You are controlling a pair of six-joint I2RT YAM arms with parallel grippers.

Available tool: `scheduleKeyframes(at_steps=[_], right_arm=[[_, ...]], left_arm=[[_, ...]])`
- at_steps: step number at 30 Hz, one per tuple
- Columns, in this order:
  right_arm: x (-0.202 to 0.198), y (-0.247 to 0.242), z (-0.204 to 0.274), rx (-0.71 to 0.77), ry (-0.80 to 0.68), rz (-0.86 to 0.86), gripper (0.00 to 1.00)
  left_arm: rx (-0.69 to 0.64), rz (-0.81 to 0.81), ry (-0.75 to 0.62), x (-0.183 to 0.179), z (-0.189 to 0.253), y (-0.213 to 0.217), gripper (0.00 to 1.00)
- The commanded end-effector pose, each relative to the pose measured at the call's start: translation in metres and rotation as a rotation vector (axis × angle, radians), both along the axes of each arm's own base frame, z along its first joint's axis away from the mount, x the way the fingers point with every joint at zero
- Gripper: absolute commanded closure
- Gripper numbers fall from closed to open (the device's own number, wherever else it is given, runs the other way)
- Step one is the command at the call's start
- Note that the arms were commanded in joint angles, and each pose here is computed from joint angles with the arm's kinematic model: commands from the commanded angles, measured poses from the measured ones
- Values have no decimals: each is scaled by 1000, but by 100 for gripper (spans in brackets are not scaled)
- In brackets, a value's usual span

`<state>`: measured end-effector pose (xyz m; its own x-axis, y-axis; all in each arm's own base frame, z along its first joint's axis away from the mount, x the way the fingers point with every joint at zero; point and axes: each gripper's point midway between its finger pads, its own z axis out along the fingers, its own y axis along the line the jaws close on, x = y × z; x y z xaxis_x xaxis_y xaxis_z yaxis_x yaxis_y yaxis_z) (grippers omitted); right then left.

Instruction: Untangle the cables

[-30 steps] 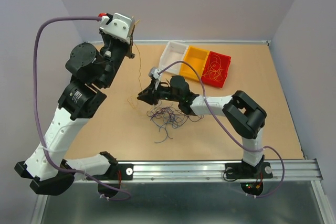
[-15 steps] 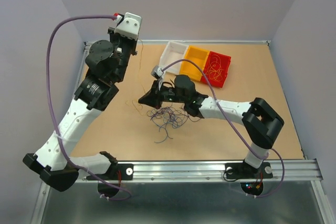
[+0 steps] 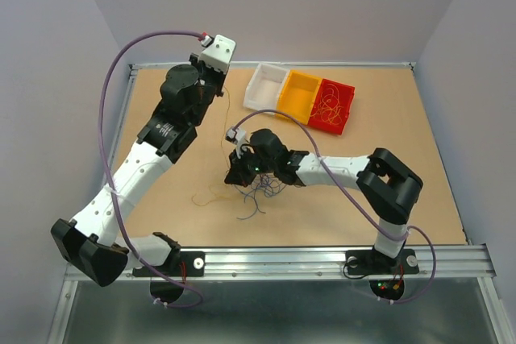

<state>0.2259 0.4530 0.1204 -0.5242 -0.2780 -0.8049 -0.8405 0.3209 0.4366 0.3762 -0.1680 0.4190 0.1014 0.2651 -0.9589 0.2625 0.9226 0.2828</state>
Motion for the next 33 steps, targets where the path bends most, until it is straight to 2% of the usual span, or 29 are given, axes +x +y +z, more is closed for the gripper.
scheduleKeyframes(at_steps=[1, 4, 6, 7, 10, 16, 18, 19, 21, 22, 25, 26, 30, 33], right_arm=[[20, -22, -14, -150, -111, -140, 99], [15, -42, -3, -154, -148, -159, 100], [-1, -40, 11, -94, -138, -65, 99], [-22, -36, 27, -26, -120, 38, 100], [-46, -34, 43, 61, -83, 137, 99], [-40, -35, 67, 126, -58, 94, 100], [-29, -34, 81, 161, -43, 53, 99], [-10, -35, 81, 145, -52, -56, 99], [6, -37, 82, 140, -50, -126, 100], [31, -40, 81, 120, -79, -248, 99], [71, -49, 85, 91, -139, -445, 99], [91, -53, 103, 123, -211, -520, 99], [119, -61, 142, 205, -290, -613, 99], [110, -56, 171, 254, -292, -542, 100]], left_arm=[[-67, -96, -52, -10, 10, -13, 100], [-48, -116, -37, -8, -10, -19, 100], [-33, -118, -32, -6, -20, -20, 100], [-28, -114, -25, -4, -25, -20, 100], [-19, -110, -18, -4, -31, -19, 100], [-39, -135, -22, -12, -38, -19, 100], [-41, -145, -13, -14, -43, -20, 100], [-42, -146, -9, -15, -45, -20, 100], [-47, -145, -9, -16, -47, -20, 100], [-54, -141, -23, -17, -45, -18, 100], [-82, -116, -42, -17, -45, -13, 100], [-91, -110, -42, -18, -46, -11, 100], [-103, -119, -38, -21, -48, -11, 100], [-98, -128, -20, -20, -57, -11, 100]])
